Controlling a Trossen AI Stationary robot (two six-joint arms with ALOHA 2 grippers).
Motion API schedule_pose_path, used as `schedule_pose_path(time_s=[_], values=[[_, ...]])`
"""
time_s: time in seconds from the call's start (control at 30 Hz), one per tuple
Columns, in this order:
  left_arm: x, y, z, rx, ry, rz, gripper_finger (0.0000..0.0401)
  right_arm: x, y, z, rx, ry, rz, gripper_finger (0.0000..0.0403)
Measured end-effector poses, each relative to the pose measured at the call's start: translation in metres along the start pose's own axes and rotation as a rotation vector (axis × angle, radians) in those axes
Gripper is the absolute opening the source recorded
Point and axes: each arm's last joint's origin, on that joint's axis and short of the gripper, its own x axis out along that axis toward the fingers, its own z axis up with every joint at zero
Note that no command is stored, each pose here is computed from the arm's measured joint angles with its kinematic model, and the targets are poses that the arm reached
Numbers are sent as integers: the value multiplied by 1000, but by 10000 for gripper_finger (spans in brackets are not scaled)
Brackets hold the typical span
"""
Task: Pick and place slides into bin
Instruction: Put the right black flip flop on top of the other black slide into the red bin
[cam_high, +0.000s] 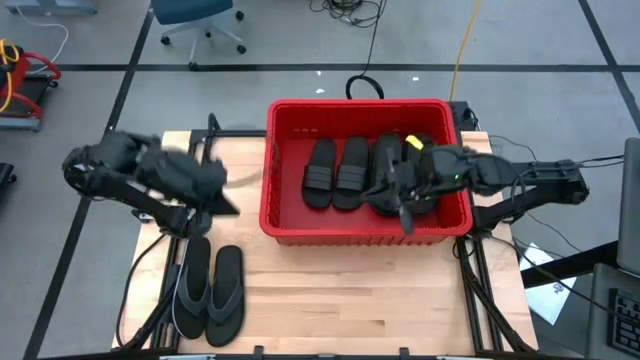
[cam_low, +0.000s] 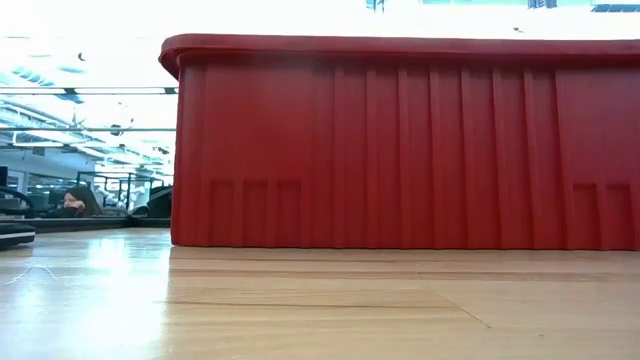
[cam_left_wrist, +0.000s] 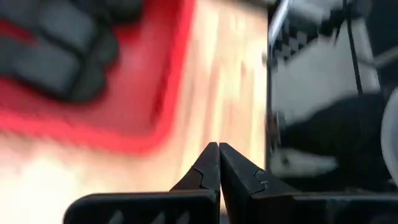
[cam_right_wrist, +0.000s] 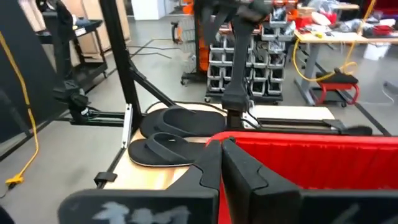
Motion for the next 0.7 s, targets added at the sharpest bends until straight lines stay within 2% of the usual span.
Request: schedule_pose_path(time_s=[0.1,0.23,0.37,0.6,0.7], values=[[23,-5,-30,-77,133,-18,2,9,7,-5,29,32,-29,1],[56,-9,-68,-287,283,-12,5,8,10,-10,28,82,-32,1],[102,-20,-103,-491,375,-16,25,4,10,-12,-23,108,-32,3],[175,-29,-135,-708,354,-83,109,-11,10,-12,-122,136,-22,2],[196,-27,-143,-782,422,-82,159,-16,10,-15,-127,171,4,5]])
